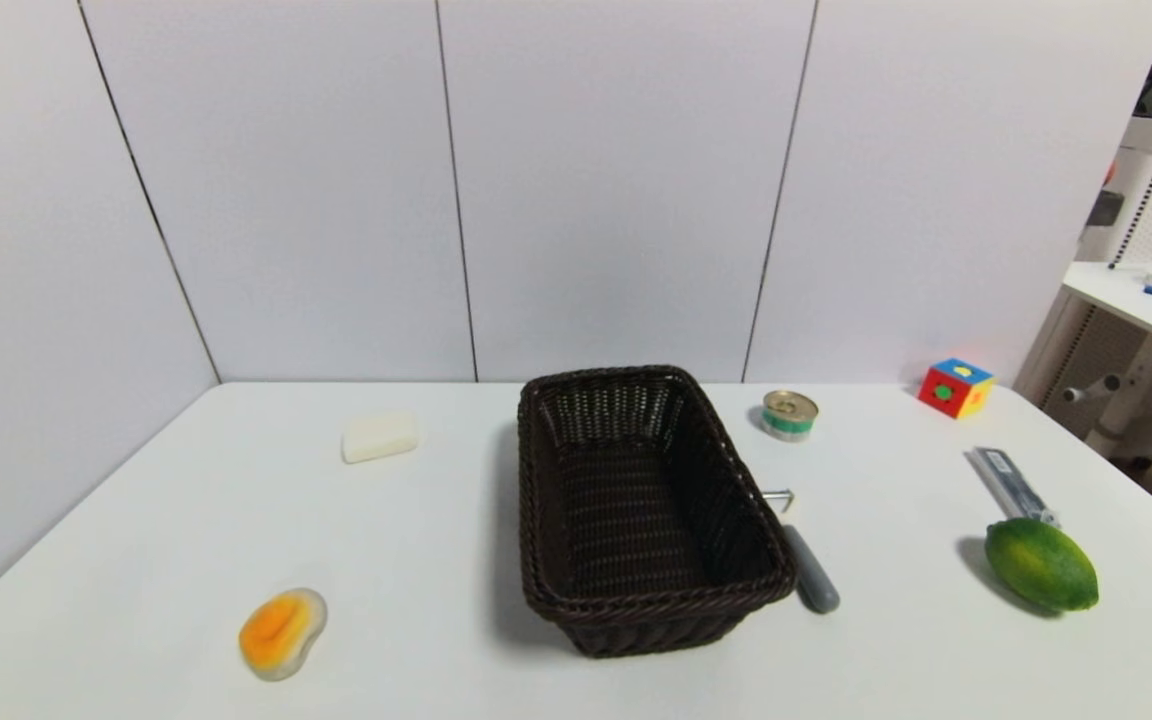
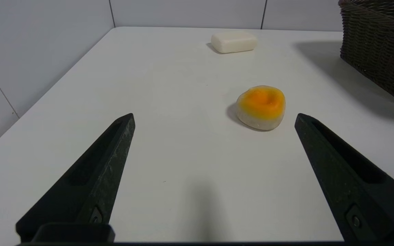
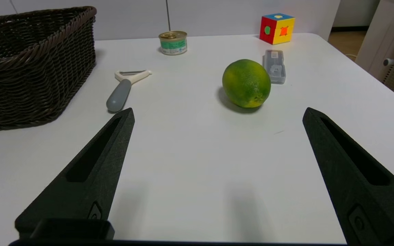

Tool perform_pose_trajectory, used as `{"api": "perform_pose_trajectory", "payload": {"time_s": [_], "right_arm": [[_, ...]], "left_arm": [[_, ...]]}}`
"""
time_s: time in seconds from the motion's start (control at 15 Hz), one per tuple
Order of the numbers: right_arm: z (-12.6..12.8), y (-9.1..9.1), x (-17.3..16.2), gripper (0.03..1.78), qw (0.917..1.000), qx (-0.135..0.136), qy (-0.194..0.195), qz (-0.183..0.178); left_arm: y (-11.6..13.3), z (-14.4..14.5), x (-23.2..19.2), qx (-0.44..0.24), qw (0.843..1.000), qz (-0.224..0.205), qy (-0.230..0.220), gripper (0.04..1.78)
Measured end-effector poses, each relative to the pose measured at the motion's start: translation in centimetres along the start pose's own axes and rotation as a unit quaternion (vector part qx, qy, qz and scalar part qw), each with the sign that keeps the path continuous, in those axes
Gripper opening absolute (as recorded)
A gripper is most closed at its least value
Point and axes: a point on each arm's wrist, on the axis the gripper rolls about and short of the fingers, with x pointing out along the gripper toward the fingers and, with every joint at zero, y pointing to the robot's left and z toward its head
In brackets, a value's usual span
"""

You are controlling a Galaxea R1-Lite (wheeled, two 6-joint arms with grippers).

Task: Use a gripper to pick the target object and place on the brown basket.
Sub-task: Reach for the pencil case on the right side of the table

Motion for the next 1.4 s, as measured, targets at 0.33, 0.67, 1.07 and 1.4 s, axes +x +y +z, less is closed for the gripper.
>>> {"api": "perform_pose_trajectory", "payload": {"time_s": [0.33, 0.67, 1.07, 1.4], "right_arm": [[5.4, 0.2, 1.2, 1.7, 0.9995, -0.008, 0.031, -0.005], [17.5, 0.4, 7.7, 1.7, 0.9961, -0.012, 0.086, -0.016], [22.9, -1.5, 21.3, 1.7, 0.9666, -0.004, 0.248, -0.064], [19.5, -5.2, 30.6, 1.7, 0.9342, 0.004, 0.343, -0.1]], "left_arm": [[0.0, 0.0, 0.0, 0.0, 1.0, 0.0, 0.0, 1.69], [0.0, 0.0, 0.0, 0.0, 1.0, 0.0, 0.0, 1.69], [0.0, 0.0, 0.0, 0.0, 1.0, 0.0, 0.0, 1.69], [0.0, 0.0, 0.0, 0.0, 1.0, 0.0, 0.0, 1.69]]}}
